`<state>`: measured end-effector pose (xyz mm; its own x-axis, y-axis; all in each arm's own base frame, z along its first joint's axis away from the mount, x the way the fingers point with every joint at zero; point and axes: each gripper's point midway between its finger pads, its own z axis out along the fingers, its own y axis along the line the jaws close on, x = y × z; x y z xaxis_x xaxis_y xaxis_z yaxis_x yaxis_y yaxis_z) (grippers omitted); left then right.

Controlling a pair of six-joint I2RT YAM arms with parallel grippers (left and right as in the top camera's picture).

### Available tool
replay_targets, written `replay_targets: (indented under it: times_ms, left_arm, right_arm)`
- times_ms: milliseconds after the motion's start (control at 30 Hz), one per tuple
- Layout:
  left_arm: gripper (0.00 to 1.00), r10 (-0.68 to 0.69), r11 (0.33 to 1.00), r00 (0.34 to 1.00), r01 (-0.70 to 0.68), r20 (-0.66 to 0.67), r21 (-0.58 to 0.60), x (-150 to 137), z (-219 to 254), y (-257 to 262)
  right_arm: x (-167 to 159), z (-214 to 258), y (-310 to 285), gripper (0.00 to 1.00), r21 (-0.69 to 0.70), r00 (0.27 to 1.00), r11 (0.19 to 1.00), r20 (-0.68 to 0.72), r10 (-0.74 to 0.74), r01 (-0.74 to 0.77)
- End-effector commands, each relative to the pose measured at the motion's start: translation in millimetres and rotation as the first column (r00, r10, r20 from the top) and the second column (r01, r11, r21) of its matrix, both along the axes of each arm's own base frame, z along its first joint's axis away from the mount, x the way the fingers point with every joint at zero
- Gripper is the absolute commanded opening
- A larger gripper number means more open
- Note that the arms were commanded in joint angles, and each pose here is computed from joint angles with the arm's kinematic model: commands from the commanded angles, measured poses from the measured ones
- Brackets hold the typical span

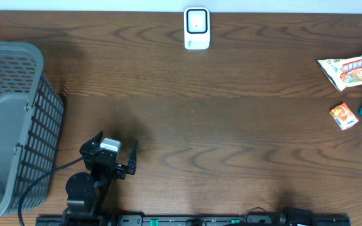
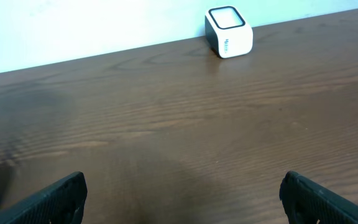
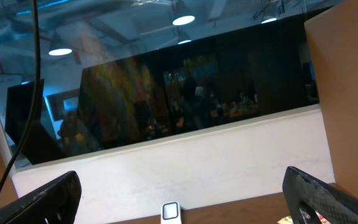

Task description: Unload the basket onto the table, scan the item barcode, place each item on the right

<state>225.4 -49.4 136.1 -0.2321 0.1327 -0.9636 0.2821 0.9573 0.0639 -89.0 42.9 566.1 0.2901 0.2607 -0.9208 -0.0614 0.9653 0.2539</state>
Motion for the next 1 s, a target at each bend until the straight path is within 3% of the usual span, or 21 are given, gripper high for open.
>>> replay_targets:
  times_ms: [0,433,967]
  left_arm:
    - [0.98,-0.014,1.0,0.999,0.014,-0.035,-0.003,-2,-12,-2]
    - [0.98,-0.014,1.0,0.999,0.014,-0.035,-0.003,-2,-12,-2]
    - [0.98,-0.014,1.0,0.999,0.014,-0.035,-0.003,-2,-12,-2]
  right_arm:
    - [-4,-2,1,0.99,-0.021,1.0,1.0,0.004,0.011,-0.011]
    - [-9,-9,2,0.99,-0.022,1.0,1.0,0.0,0.014,-0.014]
    - [39,-58,-9,0.99,0.026,0.969,1.0,-0.247,0.004,0.002]
